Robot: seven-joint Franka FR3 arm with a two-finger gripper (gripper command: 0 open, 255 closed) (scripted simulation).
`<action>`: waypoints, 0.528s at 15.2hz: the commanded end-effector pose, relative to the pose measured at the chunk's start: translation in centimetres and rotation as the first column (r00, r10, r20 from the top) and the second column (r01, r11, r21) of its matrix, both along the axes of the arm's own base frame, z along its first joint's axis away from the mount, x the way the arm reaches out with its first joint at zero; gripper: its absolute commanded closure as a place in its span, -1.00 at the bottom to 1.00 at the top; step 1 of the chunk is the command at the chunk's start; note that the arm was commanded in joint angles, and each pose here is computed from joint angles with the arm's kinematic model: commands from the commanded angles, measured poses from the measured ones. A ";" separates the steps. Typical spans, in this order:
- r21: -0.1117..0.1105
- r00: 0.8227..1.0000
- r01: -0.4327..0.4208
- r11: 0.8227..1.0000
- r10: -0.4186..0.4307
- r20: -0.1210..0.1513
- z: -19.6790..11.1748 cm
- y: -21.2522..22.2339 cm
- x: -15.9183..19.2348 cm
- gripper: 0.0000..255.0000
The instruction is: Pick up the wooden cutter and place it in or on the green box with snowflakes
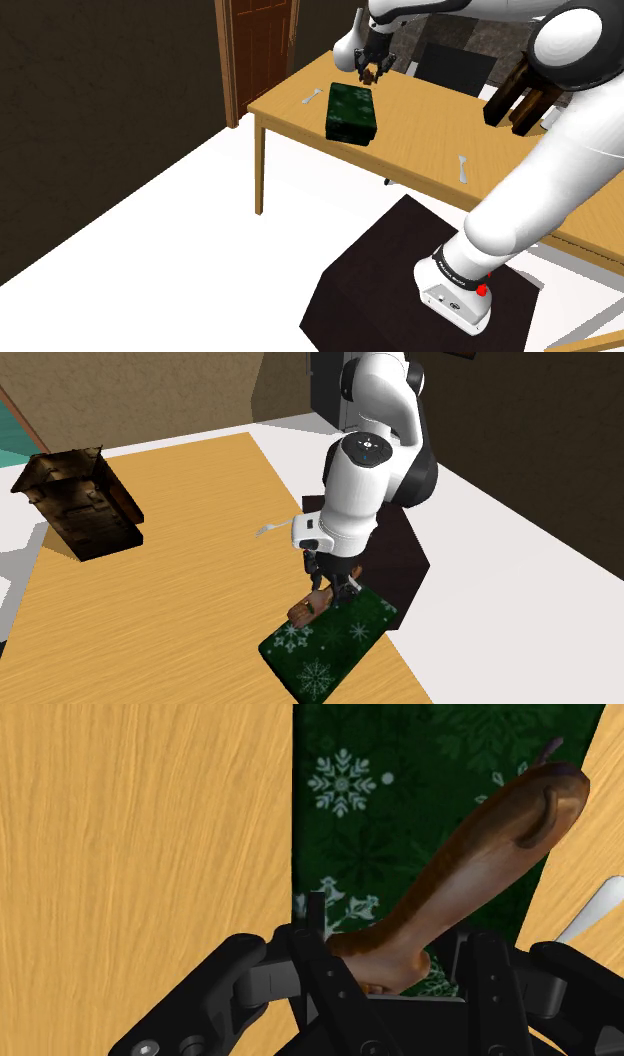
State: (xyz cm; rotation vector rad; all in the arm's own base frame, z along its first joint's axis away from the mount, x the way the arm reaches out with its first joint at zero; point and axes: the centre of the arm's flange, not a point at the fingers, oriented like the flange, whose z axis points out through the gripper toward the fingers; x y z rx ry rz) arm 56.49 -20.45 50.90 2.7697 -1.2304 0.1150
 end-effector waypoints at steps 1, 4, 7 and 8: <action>0.000 1.000 0.001 1.000 -0.001 0.000 -0.2 0.5 2.6 1.00; 0.001 1.000 0.001 1.000 -0.001 0.000 -1.8 0.5 2.6 1.00; 0.000 1.000 0.001 1.000 -0.001 0.000 -3.4 0.5 2.6 1.00; 0.000 1.000 0.001 1.000 -0.001 0.000 -3.9 0.5 2.6 1.00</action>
